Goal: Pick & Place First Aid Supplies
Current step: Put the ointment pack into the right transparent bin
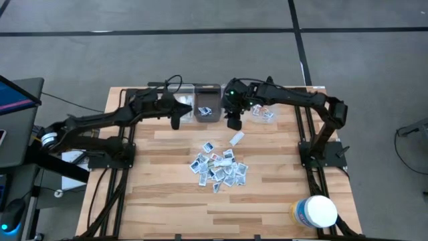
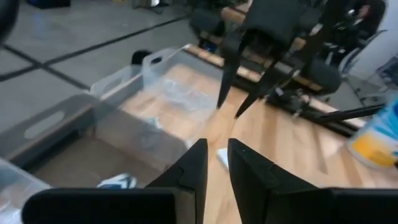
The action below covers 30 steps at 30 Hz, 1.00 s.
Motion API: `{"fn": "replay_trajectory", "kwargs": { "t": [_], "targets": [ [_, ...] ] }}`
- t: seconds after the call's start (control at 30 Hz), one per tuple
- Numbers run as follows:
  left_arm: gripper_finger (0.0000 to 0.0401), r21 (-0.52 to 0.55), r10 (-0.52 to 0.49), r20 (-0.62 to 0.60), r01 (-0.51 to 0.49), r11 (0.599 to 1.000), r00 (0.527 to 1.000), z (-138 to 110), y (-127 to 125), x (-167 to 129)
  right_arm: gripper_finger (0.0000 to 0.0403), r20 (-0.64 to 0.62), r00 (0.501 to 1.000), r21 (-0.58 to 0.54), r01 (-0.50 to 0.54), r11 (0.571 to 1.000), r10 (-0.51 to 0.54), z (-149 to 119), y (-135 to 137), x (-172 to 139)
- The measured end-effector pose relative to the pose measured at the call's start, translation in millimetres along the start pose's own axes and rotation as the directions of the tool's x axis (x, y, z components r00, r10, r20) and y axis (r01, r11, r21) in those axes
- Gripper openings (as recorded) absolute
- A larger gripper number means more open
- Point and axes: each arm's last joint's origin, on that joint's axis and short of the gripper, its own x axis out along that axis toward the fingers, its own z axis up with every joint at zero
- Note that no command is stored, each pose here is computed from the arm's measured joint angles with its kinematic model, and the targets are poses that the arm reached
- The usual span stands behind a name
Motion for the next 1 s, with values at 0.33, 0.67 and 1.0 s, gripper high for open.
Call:
{"fn": "replay_trajectory", "kwargs": {
  "t": [0.33,0.67,1.0],
  "targets": [
    [0.0061,-0.013,-0.110,-0.121,0.109,0.994,0.986,-9.5,-28.3,-13.3,0.0113,-0.055,0.998,0.013,0.015,1.000,-0.014,4.9,51.9,5.9],
    [0.0061,-0.039,-0.270,-0.175,0.267,0.963,0.947,-17.2,-60.6,-16.4,0.0113,-0.136,0.984,0.032,0.116,0.993,-0.111,-3.6,123.6,-7.2],
    [0.0060,-0.050,-0.404,-0.224,0.404,0.913,0.887,-25.1,-89.7,-23.1,0.0113,-0.094,0.970,0.098,0.234,0.967,-0.225,-79.4,176.7,-34.0]
  ]
}}
